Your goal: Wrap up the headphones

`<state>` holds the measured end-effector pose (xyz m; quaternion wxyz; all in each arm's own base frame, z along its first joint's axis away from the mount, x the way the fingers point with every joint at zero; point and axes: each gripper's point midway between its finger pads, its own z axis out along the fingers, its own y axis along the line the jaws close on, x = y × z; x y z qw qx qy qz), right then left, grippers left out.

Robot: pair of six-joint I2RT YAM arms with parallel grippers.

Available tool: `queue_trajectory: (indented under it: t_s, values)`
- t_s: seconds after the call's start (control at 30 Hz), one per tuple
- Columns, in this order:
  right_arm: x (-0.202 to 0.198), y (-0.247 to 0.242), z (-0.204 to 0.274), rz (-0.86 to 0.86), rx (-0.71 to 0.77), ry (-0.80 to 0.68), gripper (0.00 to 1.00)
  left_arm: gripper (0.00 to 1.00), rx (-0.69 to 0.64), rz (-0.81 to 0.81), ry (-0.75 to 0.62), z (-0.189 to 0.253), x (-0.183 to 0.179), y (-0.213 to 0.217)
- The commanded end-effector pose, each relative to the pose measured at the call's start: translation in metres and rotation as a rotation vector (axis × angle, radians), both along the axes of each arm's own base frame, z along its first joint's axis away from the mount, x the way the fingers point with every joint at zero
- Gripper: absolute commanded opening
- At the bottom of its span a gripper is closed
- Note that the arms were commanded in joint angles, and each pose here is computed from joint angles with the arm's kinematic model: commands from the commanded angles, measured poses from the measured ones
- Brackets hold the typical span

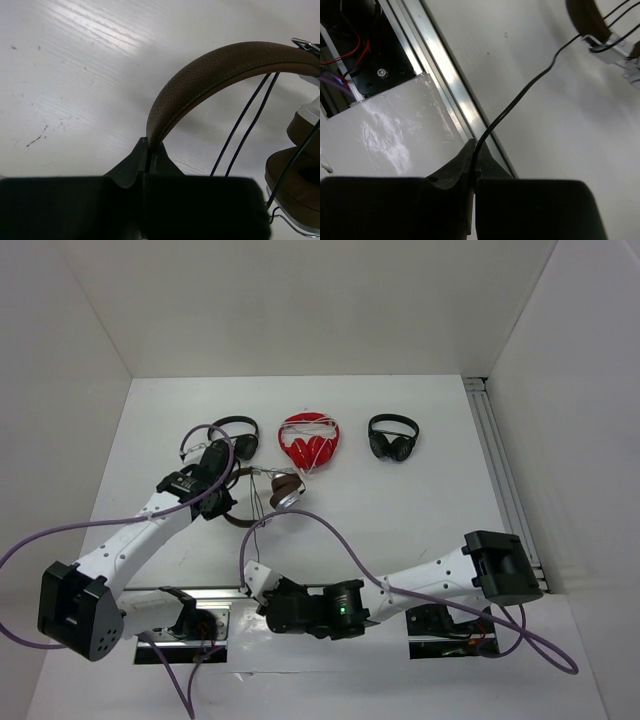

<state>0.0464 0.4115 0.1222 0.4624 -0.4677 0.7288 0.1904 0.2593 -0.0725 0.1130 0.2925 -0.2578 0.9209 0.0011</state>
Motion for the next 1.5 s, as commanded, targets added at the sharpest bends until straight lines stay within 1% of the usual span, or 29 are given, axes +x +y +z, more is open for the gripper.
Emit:
queue_trajectory:
  t_s: [0.0,0.07,0.13,0.17,0.23,0.27,0.3,0.33,0.4,0.43,0.47,0.5,0.57,0.7,0.83,0.9,1.0,1.07,1.1,1.13,1.2,1.33,1.47]
  values:
    - [0.009,-0.012,0.038,-0.012,-0.044,-0.075,0.0,0.0,0.034,0.043,-0.101,0.019,0.007,0.006]
    - [0.012,-0.012,0.061,-0.02,-0.028,-0.093,0.0,0.0,0.051,0.038,-0.115,0.021,0.003,0.005]
    - [0.013,-0.019,0.069,-0.005,-0.064,-0.116,0.0,0.0,0.06,0.052,-0.091,0.013,-0.004,0.007]
    - [0.014,-0.017,0.082,-0.002,-0.049,-0.12,0.0,0.0,0.059,0.04,-0.092,0.013,-0.005,0.004]
    - [0.016,-0.024,0.084,0.001,-0.091,-0.143,0.0,0.0,0.073,0.041,-0.076,0.006,-0.012,0.006]
    - [0.019,-0.026,0.087,-0.004,-0.105,-0.163,0.0,0.0,0.072,0.017,-0.077,0.005,-0.016,0.001]
    - [0.024,-0.028,0.094,-0.03,-0.105,-0.182,0.0,0.0,0.065,0.008,-0.089,0.008,-0.017,-0.001]
    - [0.028,-0.035,0.089,-0.041,-0.152,-0.21,0.0,0.0,0.076,-0.002,-0.068,-0.001,-0.022,-0.001]
    - [0.038,-0.043,0.099,-0.091,-0.169,-0.261,0.0,0.0,0.071,-0.014,-0.087,0.001,-0.026,-0.003]
    - [0.041,-0.048,0.098,-0.101,-0.193,-0.275,0.0,0.0,0.081,-0.015,-0.071,-0.005,-0.03,-0.001]
    - [0.043,-0.049,0.099,-0.115,-0.193,-0.286,0.0,0.0,0.085,-0.022,-0.09,-0.002,-0.03,-0.002]
    - [0.047,-0.053,0.104,-0.134,-0.201,-0.311,0.0,0.0,0.091,-0.03,-0.073,-0.007,-0.035,-0.003]
    - [0.054,-0.057,0.11,-0.161,-0.199,-0.33,0.0,0.0,0.078,-0.04,-0.087,-0.006,-0.039,-0.006]
    - [0.063,-0.063,0.121,-0.191,-0.206,-0.372,0.0,0.0,0.055,-0.12,-0.101,-0.009,-0.054,-0.018]
    - [0.079,-0.07,0.122,-0.209,-0.24,-0.408,0.0,0.0,-0.016,-0.212,-0.16,0.004,-0.067,-0.036]
    - [0.09,-0.072,0.126,-0.221,-0.247,-0.427,0.0,0.0,-0.031,-0.275,-0.159,0.007,-0.078,-0.045]
    - [0.103,-0.077,0.126,-0.224,-0.262,-0.455,0.0,0.0,-0.063,-0.311,-0.145,0.01,-0.093,-0.051]
    - [0.11,-0.08,0.13,-0.232,-0.266,-0.473,0.0,0.0,-0.082,-0.366,-0.147,0.018,-0.1,-0.062]
    - [0.117,-0.085,0.133,-0.235,-0.276,-0.478,0.0,0.0,-0.095,-0.368,-0.151,0.024,-0.102,-0.065]
    - [0.119,-0.083,0.137,-0.237,-0.263,-0.469,0.0,0.0,-0.068,-0.383,-0.121,0.019,-0.108,-0.061]
    - [0.123,-0.08,0.152,-0.212,-0.243,-0.47,0.0,0.0,-0.072,-0.419,-0.122,0.022,-0.111,-0.069]
    - [0.139,-0.08,0.161,-0.206,-0.24,-0.467,0.0,0.0,-0.057,-0.433,-0.099,0.015,-0.116,-0.069]
    - [0.154,-0.082,0.148,-0.186,-0.27,-0.43,0.0,0.0,-0.117,-0.454,-0.123,0.022,-0.12,-0.074]
